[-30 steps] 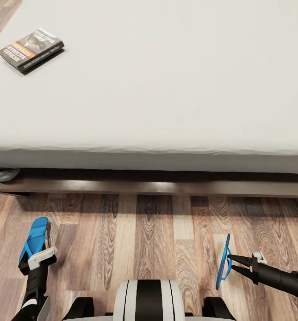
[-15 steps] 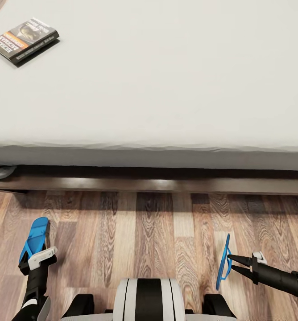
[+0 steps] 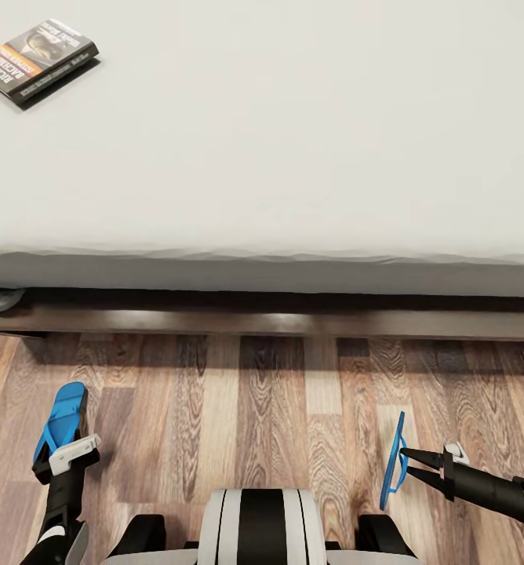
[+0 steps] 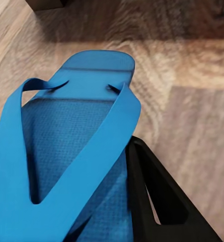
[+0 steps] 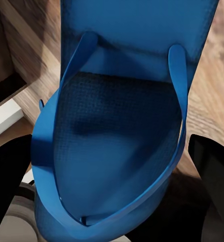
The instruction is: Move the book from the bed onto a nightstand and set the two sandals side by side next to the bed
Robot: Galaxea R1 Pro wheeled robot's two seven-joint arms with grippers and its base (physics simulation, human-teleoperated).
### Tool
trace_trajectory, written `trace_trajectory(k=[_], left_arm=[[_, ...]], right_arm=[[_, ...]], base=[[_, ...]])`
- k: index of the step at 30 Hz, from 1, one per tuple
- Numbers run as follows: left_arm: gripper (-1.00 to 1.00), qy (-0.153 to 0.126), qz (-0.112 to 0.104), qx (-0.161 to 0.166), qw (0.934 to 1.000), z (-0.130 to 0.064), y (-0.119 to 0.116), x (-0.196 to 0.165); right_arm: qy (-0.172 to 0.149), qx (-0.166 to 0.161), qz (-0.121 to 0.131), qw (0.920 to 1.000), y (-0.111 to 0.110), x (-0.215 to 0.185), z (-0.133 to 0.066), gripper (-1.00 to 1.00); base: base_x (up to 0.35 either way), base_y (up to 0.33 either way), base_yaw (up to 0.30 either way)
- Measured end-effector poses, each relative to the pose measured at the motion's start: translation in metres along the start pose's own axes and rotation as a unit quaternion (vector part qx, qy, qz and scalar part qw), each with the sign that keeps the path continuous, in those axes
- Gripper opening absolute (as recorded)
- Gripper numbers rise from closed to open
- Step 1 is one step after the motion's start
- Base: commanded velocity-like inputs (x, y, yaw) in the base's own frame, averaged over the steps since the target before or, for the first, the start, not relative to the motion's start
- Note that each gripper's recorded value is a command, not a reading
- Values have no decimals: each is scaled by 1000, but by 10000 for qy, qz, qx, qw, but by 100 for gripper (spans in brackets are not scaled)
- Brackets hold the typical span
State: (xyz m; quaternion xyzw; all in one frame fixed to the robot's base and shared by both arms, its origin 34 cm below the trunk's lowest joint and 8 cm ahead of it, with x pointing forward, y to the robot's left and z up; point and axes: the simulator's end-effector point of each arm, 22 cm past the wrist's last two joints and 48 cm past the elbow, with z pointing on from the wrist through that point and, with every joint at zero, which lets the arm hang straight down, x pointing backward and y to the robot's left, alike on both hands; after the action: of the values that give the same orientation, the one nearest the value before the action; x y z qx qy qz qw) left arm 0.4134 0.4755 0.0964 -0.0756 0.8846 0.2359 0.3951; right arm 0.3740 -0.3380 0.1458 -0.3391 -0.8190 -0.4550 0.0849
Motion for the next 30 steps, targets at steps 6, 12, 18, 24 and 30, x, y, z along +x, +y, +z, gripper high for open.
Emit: trace_trajectory(k=[6, 12, 18, 24, 30], left_arm=[[-100, -2, 2, -10, 10000, 0, 0, 0], [-100, 52, 30, 8, 10000, -1, 0, 6], [-100, 52, 27, 23, 10000, 0, -1, 6], [-100, 53, 26, 13, 10000, -1, 0, 6], [-100, 52, 24, 12, 10000, 0, 0, 6]], right_arm=[[-1, -1, -2, 10000, 0, 0, 0, -100], [22, 28, 45, 10000, -5, 2, 2, -100], [22, 26, 49, 10000, -5, 1, 1, -100], [22, 31, 44, 10000, -5, 2, 2, -100], [22, 26, 48, 10000, -5, 2, 2, -100]], base=[[0, 0, 0], [0, 0, 0], [0, 0, 0], [0, 0, 0], [0, 0, 0]])
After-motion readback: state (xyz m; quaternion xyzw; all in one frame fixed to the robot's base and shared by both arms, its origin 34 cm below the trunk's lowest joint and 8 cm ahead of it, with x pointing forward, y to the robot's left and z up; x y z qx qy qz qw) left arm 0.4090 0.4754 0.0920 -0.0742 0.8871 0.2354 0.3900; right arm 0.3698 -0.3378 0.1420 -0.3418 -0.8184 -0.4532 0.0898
